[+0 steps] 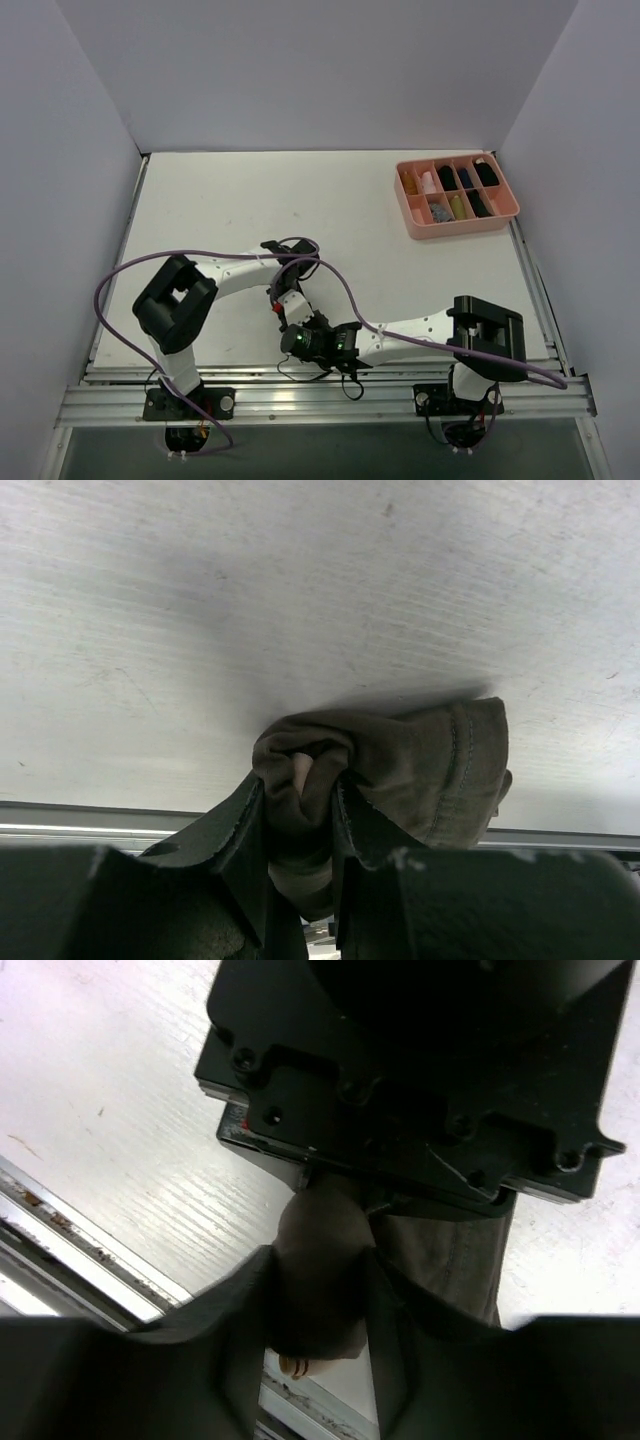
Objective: Roll the underwear
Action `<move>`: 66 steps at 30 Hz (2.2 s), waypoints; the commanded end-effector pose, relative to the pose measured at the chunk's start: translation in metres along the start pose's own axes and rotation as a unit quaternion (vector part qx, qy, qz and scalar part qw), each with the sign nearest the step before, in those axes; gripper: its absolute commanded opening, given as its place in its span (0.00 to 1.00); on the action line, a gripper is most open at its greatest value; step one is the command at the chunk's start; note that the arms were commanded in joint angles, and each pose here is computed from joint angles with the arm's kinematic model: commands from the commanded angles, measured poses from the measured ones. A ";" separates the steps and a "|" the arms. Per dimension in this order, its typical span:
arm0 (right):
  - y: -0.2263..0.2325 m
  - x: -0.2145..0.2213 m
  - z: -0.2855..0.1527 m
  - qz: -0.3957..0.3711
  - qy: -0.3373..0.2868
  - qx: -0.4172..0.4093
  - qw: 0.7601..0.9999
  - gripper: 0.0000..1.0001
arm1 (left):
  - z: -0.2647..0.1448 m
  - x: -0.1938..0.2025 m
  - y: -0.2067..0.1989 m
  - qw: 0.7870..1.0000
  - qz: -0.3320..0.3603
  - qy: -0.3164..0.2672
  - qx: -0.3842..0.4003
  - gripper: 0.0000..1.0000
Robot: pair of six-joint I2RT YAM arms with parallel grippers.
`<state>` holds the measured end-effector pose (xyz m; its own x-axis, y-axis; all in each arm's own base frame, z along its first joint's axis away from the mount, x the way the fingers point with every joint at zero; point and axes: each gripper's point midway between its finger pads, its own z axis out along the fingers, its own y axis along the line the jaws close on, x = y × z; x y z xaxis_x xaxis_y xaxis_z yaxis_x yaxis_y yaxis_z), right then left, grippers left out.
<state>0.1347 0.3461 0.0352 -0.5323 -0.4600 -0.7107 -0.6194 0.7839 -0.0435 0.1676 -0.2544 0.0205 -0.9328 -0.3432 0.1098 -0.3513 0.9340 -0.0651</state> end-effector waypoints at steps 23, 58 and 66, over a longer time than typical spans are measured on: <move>-0.017 0.084 0.038 0.222 0.037 -0.188 0.956 0.10 | -0.046 -0.019 0.061 0.975 -0.135 -0.101 0.142 0.64; -0.019 0.102 0.043 0.256 0.065 -0.223 0.938 0.14 | -0.004 -0.021 0.045 0.973 -0.065 -0.134 0.179 0.66; -0.036 0.078 0.037 0.227 0.066 -0.170 0.957 0.35 | 0.020 -0.018 0.052 0.991 -0.032 -0.097 0.086 0.33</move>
<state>0.1569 0.3608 0.0248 -0.7958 0.0478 -0.6037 -0.5039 0.5008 0.7038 0.1864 -0.2245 0.0256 -0.8696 -0.4859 -0.0872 -0.4152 0.8154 -0.4035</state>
